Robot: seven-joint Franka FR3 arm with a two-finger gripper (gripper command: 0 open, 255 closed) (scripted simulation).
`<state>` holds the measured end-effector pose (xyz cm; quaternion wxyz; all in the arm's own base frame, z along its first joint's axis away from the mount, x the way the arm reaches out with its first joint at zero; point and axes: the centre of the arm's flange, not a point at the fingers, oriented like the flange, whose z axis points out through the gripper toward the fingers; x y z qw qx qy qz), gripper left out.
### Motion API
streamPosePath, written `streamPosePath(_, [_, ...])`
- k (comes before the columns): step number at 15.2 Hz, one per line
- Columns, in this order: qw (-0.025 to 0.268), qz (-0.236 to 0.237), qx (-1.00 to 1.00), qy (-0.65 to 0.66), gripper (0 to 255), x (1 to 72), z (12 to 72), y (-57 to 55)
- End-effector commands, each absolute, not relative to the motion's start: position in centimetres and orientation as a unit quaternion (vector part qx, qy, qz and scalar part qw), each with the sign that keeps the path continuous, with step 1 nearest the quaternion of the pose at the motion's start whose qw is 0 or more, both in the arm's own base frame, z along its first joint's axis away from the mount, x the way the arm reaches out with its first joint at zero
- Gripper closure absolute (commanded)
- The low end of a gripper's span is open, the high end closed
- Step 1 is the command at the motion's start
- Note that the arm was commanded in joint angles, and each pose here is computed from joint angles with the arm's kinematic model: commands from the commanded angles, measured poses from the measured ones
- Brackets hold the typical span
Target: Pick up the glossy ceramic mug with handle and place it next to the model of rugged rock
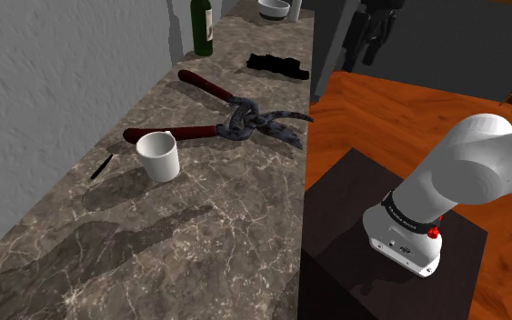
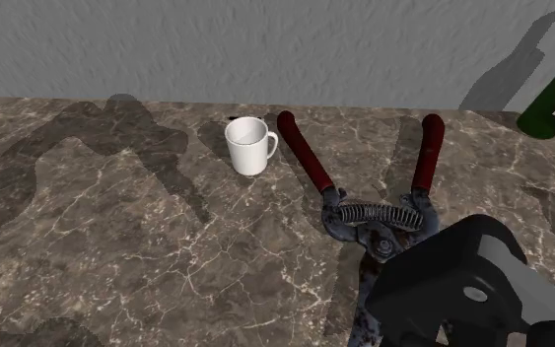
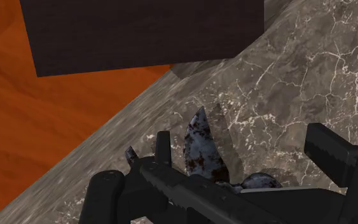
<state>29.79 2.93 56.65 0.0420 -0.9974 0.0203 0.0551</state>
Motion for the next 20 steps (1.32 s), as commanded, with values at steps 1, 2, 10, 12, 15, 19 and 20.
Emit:
streamPosePath(1, [0.042,0.055,-0.997,0.020,0,29.8,56.7,2.9])
streamPosePath(2, [0.040,0.053,-0.998,0.021,0,30.3,56.2,4.1])
streamPosePath(10, [0.027,0.038,-0.999,0.022,0,34.5,52.9,13.3])
streamPosePath(12, [0.023,0.034,-0.999,0.023,0,35.6,52.0,15.6])
streamPosePath(15, [0.018,0.029,-0.999,0.024,0,37.2,50.7,19.1])
streamPosePath(19, [0.011,0.021,-0.999,0.025,0,39.4,48.9,23.6])
streamPosePath(20, [0.009,0.019,-0.999,0.025,0,40.0,48.4,24.8])
